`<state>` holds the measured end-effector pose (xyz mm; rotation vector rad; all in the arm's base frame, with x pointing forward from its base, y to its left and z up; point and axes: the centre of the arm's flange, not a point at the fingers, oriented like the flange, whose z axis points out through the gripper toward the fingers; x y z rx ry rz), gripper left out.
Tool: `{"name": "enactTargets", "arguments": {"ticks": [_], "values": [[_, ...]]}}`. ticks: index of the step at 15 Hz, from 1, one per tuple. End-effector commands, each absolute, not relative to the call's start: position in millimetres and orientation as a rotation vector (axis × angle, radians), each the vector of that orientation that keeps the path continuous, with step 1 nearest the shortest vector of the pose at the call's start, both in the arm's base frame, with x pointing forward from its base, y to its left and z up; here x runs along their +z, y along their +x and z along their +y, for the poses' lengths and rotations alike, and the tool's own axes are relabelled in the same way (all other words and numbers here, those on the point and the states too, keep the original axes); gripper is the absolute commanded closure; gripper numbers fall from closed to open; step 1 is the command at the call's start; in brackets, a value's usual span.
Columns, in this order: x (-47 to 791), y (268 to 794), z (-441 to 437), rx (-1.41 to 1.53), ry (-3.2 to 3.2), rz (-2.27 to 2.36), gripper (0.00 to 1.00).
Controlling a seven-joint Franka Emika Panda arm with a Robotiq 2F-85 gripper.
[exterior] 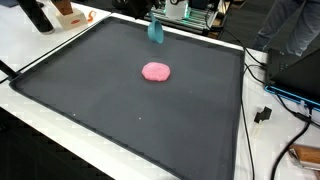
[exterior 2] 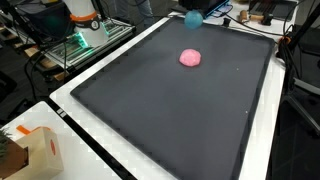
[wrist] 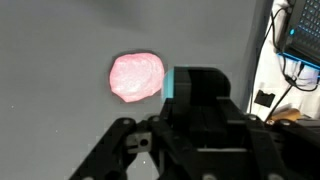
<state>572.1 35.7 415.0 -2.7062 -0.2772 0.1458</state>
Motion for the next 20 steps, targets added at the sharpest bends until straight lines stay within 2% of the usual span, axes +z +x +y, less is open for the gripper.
{"name": "enactTargets", "arguments": {"ticks": [1,20], "values": [[388,582,5,0.155,-2.554,-0.339,0.75],[249,598,-46,0.098,-2.193,-0.389,0.75]]}}
